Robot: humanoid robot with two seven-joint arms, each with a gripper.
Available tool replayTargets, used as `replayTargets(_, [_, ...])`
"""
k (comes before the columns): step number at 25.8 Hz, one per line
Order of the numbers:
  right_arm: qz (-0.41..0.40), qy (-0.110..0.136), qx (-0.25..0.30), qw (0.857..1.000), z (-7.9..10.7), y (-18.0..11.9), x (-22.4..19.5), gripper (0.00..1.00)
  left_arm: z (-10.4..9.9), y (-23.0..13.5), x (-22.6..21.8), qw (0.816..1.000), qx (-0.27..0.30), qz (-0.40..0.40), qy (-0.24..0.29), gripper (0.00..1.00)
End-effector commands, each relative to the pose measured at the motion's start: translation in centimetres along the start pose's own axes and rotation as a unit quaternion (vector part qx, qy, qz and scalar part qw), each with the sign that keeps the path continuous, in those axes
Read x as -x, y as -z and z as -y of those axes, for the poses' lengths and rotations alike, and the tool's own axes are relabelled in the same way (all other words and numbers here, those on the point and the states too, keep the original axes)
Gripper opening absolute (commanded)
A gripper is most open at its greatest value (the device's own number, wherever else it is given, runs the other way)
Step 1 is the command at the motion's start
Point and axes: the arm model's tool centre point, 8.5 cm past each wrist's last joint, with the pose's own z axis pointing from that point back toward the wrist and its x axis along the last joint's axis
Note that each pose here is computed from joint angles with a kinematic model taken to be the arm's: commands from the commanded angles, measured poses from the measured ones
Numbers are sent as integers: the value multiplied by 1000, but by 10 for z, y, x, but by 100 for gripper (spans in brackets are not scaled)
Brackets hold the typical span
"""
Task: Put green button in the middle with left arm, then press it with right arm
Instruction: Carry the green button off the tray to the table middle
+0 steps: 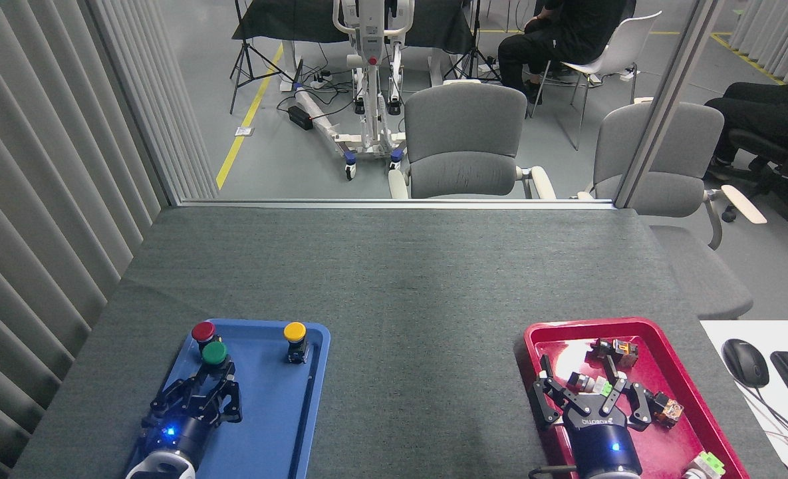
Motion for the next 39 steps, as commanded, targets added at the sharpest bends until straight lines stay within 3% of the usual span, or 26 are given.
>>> replayTargets(1, [-10,-8,-1,1000,0,-1,3,100,-32,-17,3,998,-51,43,20,5])
replayTargets(3, [-5,-17,0,1000,1,-2,-1,100,-53,-41,6,990,-74,112,51,5])
replayTargets(5, [-3,-26,-1,1000,0,-3,1,100,-58,-54,-11,974,-76,204,57,4])
replayTargets(10, [-2,-30,-5,1000,-1,-4,4,100,-24,-61,-119,927,-25,372,49,0])
replayTargets(15, [0,-34,-3,999,0,-4,8,100,-18,-42,-173,928,-24,370,28,0])
replayTargets(20, [0,-34,-2,999,1,-5,8,100,-2,8,-201,927,31,373,37,0])
replayTargets(32, [6,-29,0,1000,2,-6,5,100,28,22,-239,943,87,319,30,2])
replayTargets(34, [5,-28,-3,1000,0,-6,6,100,28,24,-237,948,84,304,35,8])
replayTargets(35, [5,-28,-3,1000,0,-6,6,100,28,25,-236,952,83,294,35,16])
replayTargets(36, [3,-28,-4,1000,-1,-7,6,100,27,27,-234,957,82,278,34,30])
replayTargets(39, [3,-27,-5,1000,-1,-7,5,100,26,30,-238,970,75,228,35,86])
